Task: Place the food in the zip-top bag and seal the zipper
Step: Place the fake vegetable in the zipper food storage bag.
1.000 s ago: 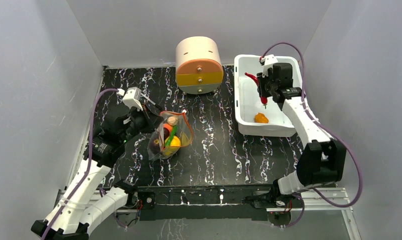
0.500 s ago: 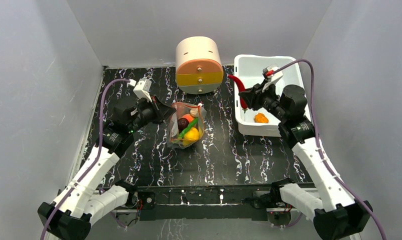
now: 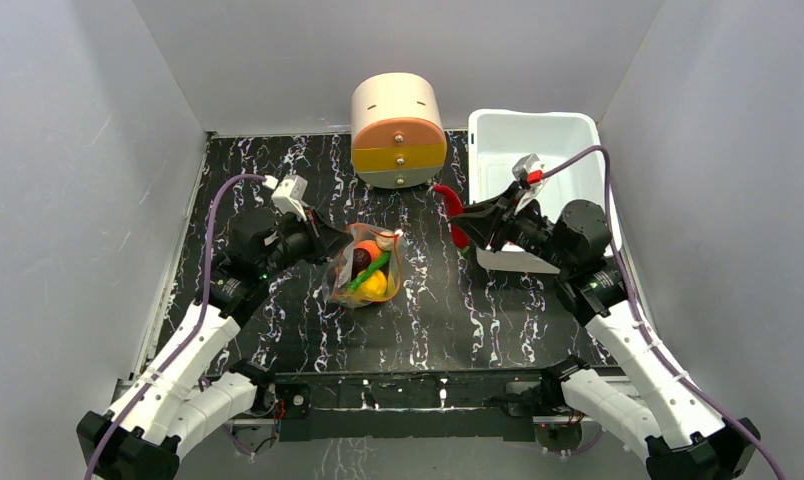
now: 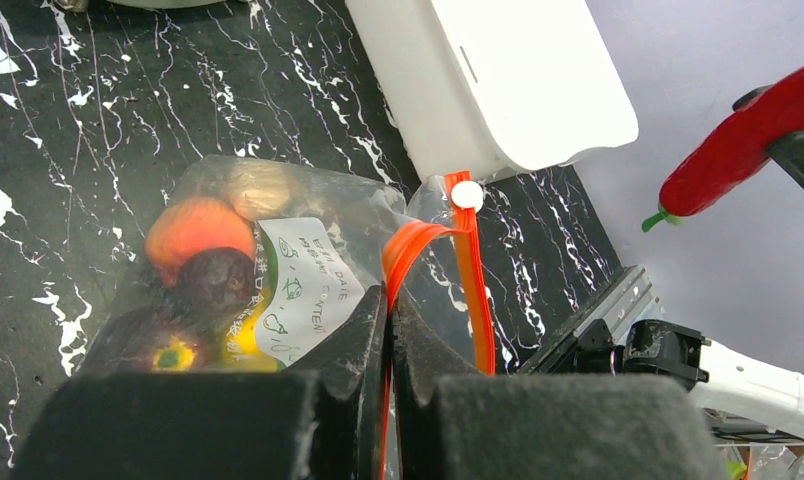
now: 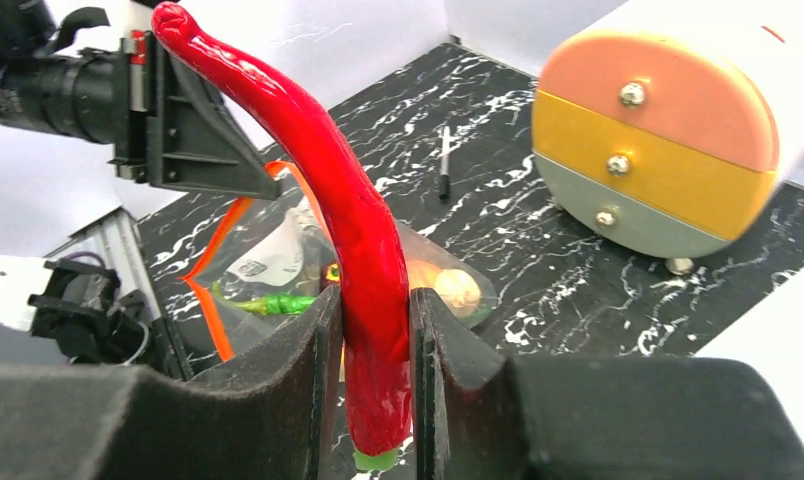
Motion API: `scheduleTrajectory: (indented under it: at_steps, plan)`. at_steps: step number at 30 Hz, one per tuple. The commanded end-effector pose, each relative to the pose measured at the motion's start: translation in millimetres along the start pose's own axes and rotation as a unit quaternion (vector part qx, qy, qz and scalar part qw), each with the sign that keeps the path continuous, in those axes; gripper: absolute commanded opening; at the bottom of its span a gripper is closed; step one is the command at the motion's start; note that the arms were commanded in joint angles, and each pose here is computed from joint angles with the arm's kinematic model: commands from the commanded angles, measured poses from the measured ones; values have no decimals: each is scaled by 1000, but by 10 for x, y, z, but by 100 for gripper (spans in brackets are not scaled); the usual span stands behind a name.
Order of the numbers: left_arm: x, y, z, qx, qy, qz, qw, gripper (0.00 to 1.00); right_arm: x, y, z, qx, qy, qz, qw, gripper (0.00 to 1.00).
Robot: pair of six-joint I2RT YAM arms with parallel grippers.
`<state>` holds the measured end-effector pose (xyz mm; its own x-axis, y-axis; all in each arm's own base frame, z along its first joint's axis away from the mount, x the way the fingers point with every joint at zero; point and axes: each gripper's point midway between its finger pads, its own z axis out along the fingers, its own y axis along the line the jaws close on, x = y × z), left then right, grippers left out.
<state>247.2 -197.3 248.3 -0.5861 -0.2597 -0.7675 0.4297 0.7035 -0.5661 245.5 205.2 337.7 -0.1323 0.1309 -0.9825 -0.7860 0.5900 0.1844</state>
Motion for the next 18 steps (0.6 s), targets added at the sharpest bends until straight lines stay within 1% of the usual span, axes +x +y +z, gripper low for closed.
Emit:
scheduleTrajectory:
  at_steps: [1, 11, 15, 18]
  plan:
    - [-104, -119, -52, 20, -16, 15, 1000, 0, -232, 254, 101, -53, -46, -8, 997, 17]
    - [-115, -114, -58, 13, -13, 11, 1000, 0, -137, 722, 450, -110, -56, 2, 992, 18]
    - [-105, -141, -41, 17, -2, 1, 1000, 0, -41, 898, 607, -115, -49, 9, 992, 18]
    - [-122, -154, -50, 18, -5, 1, 1000, 0, 32, 1058, 708, -120, -52, 13, 991, 19]
